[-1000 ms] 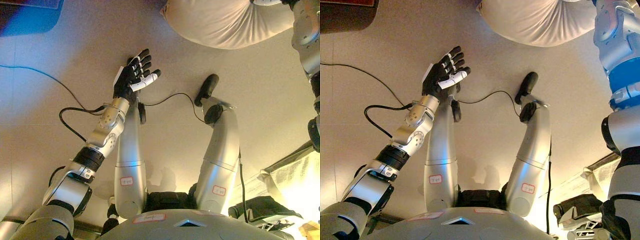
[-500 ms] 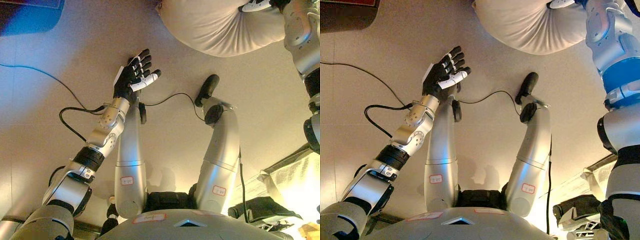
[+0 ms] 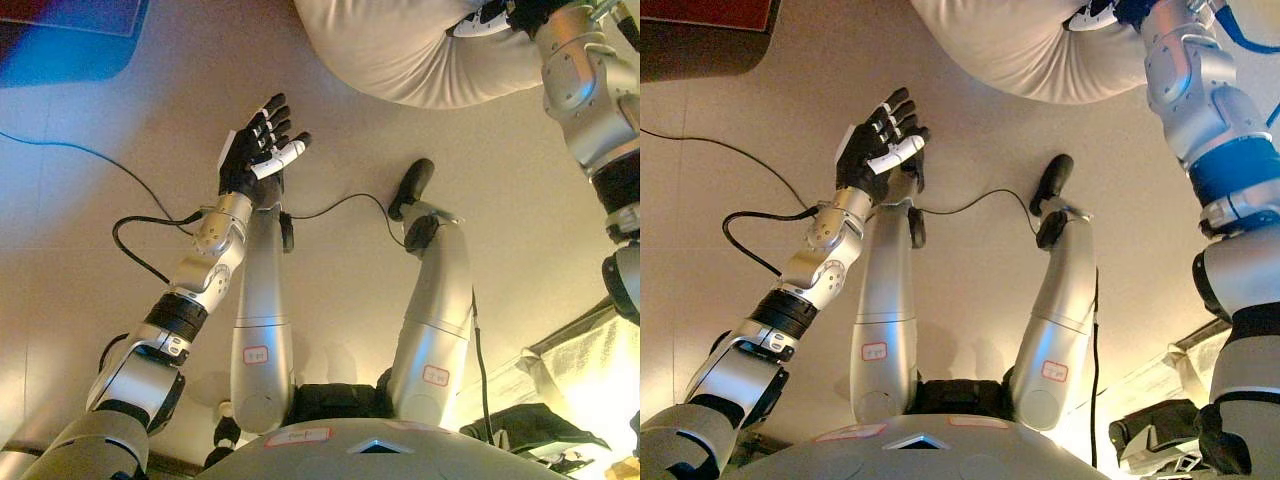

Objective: Pick up the pillow and put it on the sofa.

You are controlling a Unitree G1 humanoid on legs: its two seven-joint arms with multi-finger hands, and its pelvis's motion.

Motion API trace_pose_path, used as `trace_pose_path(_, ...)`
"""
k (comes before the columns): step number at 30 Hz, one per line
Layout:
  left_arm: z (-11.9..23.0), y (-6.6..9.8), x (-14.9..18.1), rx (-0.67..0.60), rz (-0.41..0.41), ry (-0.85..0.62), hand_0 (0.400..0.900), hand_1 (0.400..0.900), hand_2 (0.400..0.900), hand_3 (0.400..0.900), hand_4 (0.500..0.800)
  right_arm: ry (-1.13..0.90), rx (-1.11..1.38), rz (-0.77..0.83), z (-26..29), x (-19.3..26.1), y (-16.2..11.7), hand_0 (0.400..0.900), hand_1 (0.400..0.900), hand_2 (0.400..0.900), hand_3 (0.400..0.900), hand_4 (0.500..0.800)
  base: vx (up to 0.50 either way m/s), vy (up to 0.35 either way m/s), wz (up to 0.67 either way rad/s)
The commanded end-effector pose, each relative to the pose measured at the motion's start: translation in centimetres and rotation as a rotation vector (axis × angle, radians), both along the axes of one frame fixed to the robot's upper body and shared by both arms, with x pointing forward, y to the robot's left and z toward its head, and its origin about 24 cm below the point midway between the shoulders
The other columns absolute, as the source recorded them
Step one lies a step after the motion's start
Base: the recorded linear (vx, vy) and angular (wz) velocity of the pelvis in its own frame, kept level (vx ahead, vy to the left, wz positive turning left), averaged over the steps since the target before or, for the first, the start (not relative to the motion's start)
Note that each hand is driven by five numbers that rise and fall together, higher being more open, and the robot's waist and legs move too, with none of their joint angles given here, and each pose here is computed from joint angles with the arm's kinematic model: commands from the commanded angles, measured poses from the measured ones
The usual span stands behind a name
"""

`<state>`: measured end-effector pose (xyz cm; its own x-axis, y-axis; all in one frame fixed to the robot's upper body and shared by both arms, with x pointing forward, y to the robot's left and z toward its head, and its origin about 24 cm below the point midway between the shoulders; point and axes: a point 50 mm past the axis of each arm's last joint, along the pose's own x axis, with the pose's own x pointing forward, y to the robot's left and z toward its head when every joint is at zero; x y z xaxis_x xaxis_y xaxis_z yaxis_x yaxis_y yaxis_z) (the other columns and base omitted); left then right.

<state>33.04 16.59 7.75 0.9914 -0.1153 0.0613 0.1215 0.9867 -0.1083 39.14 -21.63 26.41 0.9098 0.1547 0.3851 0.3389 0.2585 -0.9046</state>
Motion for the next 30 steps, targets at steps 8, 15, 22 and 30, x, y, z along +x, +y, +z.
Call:
trace_pose_path(8,-0.8,0.1,-0.8,0.075,0.032,-0.034,0.9,0.9,0.9,0.9,0.8,-0.458,0.047,0.145,7.1,-5.3,0.1,0.4,0.4,0.4,0.4,0.5,0.025,-0.008,-0.07)
trace_pose_path(15,-2.0,0.5,-1.4,0.116,0.033,0.002,0.9,0.9,0.9,0.9,0.8,-0.475,0.051,0.188,6.0,-6.5,0.4,0.4,0.4,0.4,0.4,0.5,0.067,-0.031,0.0)
trace_pose_path(22,-4.3,0.8,-2.6,0.139,0.004,0.084,0.9,0.9,0.9,0.9,0.8,-0.469,0.069,0.24,4.8,-7.7,0.6,0.4,0.4,0.4,0.4,0.5,0.1,-0.034,0.01)
trace_pose_path(30,-7.0,1.1,-4.6,0.155,-0.043,0.19,0.9,0.9,0.9,0.9,0.8,-0.431,0.1,0.295,3.1,-9.1,0.6,0.4,0.4,0.4,0.4,0.5,0.131,-0.007,-0.01)
